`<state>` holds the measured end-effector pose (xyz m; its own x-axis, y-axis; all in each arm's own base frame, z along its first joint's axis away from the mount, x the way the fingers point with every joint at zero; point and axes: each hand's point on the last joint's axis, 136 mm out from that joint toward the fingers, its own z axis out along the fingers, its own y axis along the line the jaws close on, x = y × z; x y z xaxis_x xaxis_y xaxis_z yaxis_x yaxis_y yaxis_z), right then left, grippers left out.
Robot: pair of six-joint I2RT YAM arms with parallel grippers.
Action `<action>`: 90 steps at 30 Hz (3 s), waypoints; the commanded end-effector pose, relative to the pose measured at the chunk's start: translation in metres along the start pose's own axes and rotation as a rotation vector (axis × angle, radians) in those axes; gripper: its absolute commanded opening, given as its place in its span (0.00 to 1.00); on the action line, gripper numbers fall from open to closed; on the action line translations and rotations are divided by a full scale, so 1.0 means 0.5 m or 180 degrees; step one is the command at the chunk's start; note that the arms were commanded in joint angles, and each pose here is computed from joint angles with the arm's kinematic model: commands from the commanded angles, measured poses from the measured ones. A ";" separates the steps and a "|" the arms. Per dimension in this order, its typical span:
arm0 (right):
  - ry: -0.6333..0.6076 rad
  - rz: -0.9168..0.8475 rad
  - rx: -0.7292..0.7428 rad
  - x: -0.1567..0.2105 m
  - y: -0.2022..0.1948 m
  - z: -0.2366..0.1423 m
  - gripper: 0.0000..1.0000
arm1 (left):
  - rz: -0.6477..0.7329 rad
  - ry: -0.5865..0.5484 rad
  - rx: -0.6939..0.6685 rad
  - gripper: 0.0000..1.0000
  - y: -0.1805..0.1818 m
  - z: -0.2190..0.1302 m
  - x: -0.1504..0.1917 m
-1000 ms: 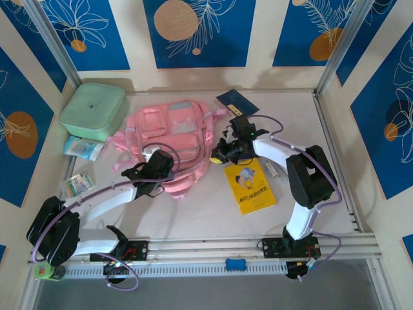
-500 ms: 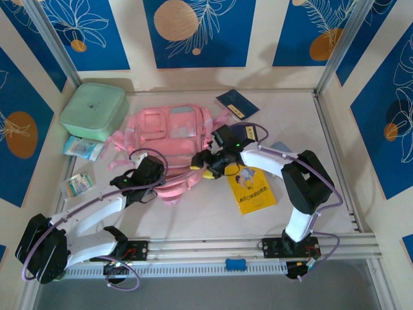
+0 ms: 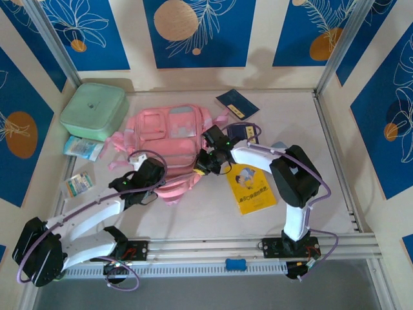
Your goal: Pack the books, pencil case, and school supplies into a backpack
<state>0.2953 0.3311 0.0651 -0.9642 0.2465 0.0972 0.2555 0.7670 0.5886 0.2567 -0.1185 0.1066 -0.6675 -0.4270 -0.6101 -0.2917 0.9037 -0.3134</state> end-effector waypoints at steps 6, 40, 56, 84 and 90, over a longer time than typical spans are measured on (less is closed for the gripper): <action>-0.0339 0.0003 -0.0031 -0.095 -0.022 -0.059 0.00 | 0.0041 -0.0304 -0.0538 0.00 0.103 -0.043 -0.020; -0.0184 -0.0192 -0.0441 -0.068 0.030 -0.082 0.00 | 0.0294 0.0336 -0.0140 0.56 -0.183 -0.037 0.095; -0.0158 -0.0234 -0.0471 -0.059 0.038 -0.071 0.00 | -0.0185 0.0096 -0.0772 0.54 -0.107 0.010 0.094; -0.0145 -0.0223 -0.0494 -0.072 0.044 -0.076 0.00 | 0.0071 0.0201 -0.0964 0.33 -0.071 0.024 0.097; -0.0120 -0.0284 -0.0453 -0.064 0.040 -0.066 0.00 | 0.0101 0.0210 -0.0867 0.26 -0.072 0.033 0.078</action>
<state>0.3244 0.3069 0.0837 -0.9694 0.2415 0.0438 0.2103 0.7248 0.6560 0.2455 -0.1711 0.0773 -0.7177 -0.4171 -0.5576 -0.4520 0.8882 -0.0827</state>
